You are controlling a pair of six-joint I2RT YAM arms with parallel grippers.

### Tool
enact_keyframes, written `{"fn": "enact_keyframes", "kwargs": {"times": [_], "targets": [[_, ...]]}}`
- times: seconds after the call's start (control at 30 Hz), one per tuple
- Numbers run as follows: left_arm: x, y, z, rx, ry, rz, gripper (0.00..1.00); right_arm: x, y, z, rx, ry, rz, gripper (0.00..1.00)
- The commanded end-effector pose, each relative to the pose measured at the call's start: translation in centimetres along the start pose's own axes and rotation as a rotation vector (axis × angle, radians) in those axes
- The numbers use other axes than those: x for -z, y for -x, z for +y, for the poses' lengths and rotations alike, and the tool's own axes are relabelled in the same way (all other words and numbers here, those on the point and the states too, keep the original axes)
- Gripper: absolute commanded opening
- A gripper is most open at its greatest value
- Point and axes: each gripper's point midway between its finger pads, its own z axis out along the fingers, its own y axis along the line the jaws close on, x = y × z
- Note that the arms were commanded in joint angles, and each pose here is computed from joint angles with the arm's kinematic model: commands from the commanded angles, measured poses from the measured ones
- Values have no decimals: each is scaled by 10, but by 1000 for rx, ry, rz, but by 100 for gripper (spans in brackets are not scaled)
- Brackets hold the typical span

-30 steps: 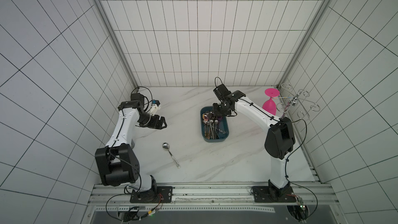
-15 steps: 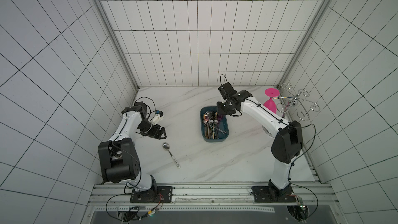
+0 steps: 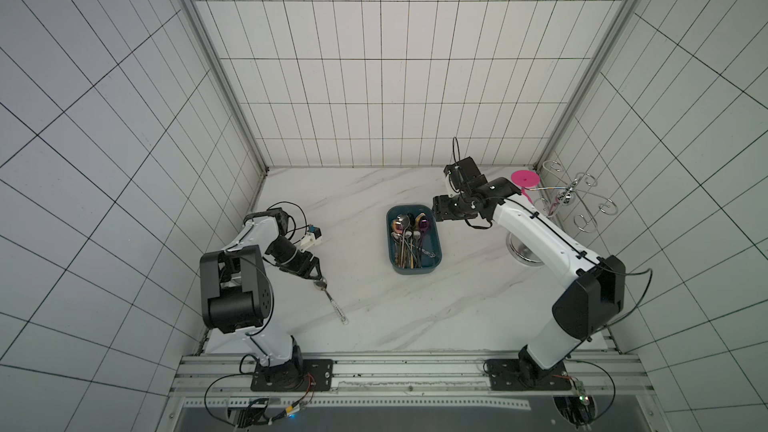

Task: Put the spoon into the storage box
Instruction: Pick up the spoon from the center of the board.

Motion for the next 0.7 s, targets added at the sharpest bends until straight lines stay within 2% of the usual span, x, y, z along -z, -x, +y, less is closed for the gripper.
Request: {"fn": "enact_keyframes", "kwargs": {"times": [0.0, 0.03, 0.43, 0.67], "targets": [[-5, 6, 1, -34, -26, -32, 76, 16, 5, -7, 47, -10, -61, 90], [-7, 6, 2, -36, -26, -34, 75, 19, 6, -7, 52, -6, -77, 99], [-29, 8, 10, 5, -65, -12, 53, 44, 7, -24, 77, -49, -162, 99], [-42, 1, 7, -5, -73, 15, 39, 58, 16, -34, 54, -50, -271, 99]]}}
